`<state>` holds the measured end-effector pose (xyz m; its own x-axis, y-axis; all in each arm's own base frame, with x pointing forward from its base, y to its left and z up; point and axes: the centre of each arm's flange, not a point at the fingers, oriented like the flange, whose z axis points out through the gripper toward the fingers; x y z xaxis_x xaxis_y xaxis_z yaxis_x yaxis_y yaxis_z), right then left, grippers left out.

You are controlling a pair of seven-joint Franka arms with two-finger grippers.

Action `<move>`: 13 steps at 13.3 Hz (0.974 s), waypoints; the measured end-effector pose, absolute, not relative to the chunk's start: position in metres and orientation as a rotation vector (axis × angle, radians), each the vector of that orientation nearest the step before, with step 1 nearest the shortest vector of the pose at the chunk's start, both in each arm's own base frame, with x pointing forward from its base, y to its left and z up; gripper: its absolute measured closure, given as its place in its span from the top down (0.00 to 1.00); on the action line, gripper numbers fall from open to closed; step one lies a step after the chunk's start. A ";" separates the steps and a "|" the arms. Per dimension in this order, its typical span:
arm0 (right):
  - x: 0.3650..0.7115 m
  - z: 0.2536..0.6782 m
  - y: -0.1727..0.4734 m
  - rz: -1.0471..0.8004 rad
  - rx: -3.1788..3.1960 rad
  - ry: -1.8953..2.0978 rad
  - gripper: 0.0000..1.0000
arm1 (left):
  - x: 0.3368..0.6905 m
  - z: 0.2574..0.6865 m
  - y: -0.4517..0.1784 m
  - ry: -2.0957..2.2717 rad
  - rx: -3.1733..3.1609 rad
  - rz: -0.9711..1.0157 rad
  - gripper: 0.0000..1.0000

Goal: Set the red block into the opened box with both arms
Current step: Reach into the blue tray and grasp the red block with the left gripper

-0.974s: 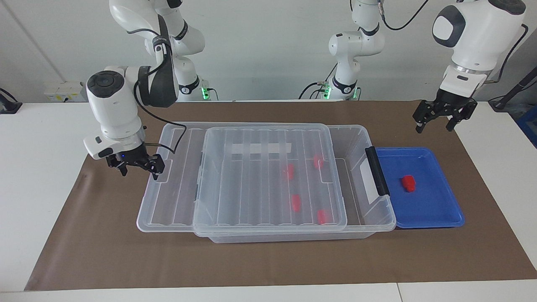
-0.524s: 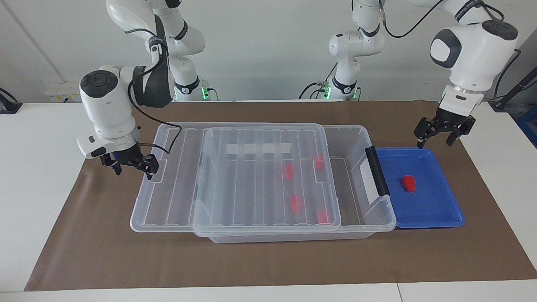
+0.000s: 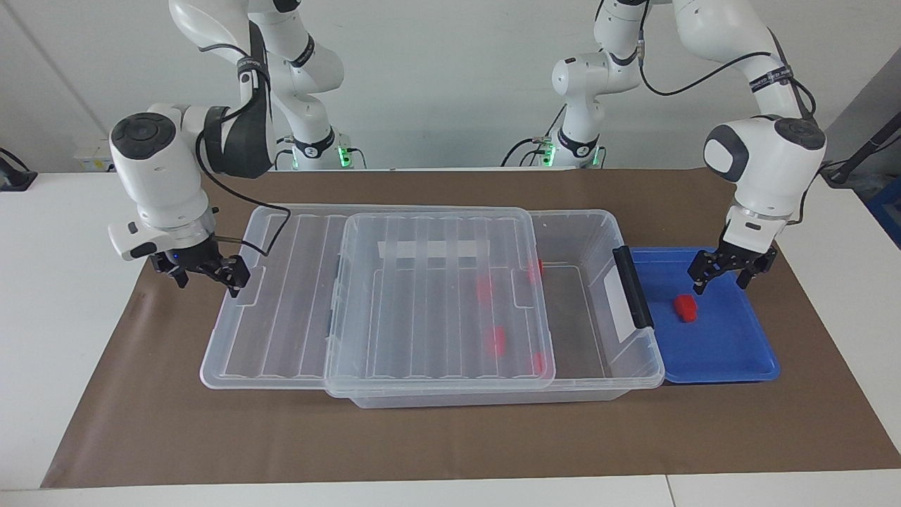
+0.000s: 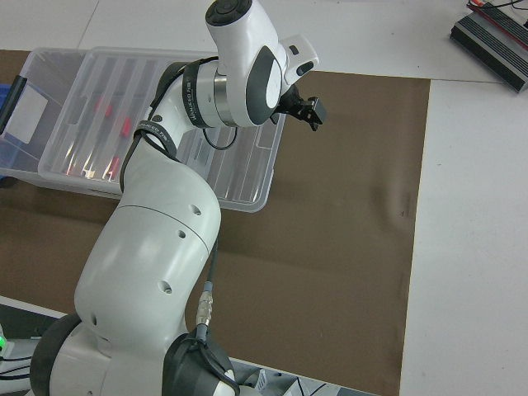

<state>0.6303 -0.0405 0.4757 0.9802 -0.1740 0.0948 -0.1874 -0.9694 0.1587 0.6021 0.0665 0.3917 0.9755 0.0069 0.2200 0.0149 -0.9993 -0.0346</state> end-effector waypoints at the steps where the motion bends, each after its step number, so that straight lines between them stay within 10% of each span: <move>1: 0.630 0.477 -0.044 0.120 2.958 -0.280 1.00 | 0.603 0.375 0.069 -0.022 -3.088 -0.333 1.00; 13: 0.626 0.486 -0.048 0.128 2.935 -0.259 1.00 | 0.599 0.296 0.072 -0.027 -3.109 -0.219 0.94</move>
